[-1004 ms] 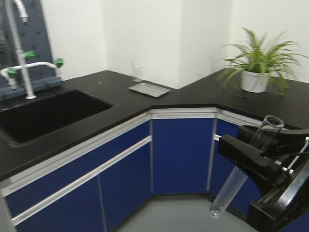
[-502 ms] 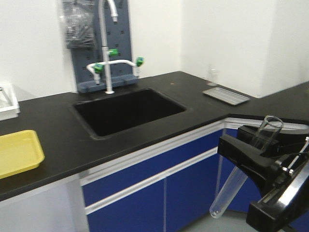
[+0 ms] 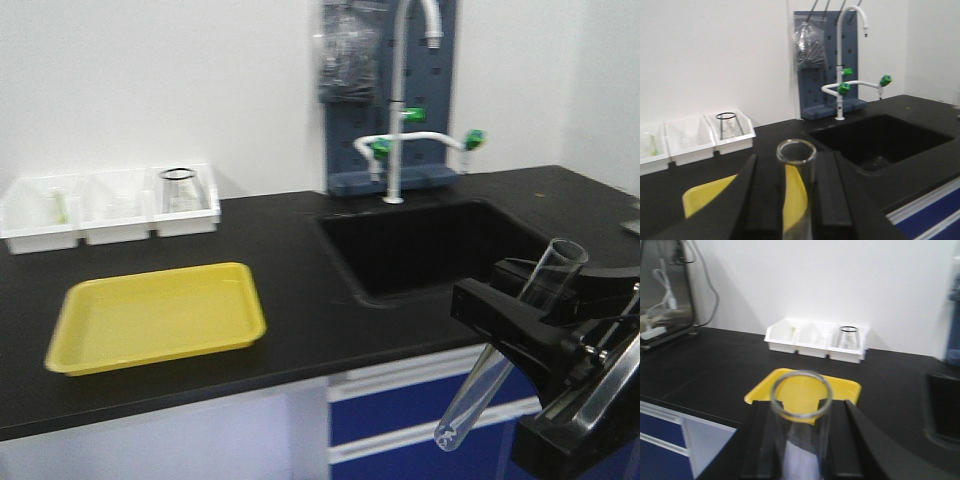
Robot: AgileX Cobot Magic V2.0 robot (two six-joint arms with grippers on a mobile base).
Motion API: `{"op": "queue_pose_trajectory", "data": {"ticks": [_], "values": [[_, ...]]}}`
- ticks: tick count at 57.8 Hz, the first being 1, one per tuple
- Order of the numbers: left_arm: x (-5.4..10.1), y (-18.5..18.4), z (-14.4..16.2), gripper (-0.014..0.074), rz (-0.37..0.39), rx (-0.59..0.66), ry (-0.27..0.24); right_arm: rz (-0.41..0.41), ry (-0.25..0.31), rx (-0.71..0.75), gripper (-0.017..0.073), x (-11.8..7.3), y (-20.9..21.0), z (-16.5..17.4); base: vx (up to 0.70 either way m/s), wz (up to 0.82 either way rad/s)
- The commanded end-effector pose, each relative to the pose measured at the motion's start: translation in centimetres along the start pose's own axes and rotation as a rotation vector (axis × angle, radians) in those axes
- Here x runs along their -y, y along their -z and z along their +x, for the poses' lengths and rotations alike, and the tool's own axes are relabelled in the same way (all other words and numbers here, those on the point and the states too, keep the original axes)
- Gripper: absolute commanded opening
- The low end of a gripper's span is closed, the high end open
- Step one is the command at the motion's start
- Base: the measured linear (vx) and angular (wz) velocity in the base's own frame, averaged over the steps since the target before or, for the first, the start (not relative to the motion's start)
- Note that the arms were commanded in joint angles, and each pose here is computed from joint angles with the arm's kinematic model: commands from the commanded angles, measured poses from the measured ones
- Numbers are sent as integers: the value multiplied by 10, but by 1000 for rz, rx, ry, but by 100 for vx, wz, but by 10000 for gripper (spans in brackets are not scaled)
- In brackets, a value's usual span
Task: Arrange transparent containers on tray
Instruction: 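Drive the base up to the yellow tray holding both tubes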
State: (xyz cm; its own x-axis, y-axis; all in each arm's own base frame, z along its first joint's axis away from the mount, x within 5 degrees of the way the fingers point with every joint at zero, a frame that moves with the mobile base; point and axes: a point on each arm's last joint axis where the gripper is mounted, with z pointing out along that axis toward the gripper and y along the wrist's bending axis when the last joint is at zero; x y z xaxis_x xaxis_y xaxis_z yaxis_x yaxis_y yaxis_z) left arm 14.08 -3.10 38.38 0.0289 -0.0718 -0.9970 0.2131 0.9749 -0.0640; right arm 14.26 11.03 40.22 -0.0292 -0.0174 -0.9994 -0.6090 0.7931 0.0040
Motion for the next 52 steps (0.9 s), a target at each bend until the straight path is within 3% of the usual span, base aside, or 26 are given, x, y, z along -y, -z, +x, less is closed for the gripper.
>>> {"op": "queue_pose_trajectory", "data": {"ticks": [1,28,52], "values": [[3,2,-19,132,29,111,11,-1,12,124,146,0,4,-19,18,66],[3,2,-19,132,29,111,11,-1,12,124,146,0,4,-19,19,53],[3,2,-19,132,29,111,11,-1,12,124,146,0,4,-19,24,7]]}}
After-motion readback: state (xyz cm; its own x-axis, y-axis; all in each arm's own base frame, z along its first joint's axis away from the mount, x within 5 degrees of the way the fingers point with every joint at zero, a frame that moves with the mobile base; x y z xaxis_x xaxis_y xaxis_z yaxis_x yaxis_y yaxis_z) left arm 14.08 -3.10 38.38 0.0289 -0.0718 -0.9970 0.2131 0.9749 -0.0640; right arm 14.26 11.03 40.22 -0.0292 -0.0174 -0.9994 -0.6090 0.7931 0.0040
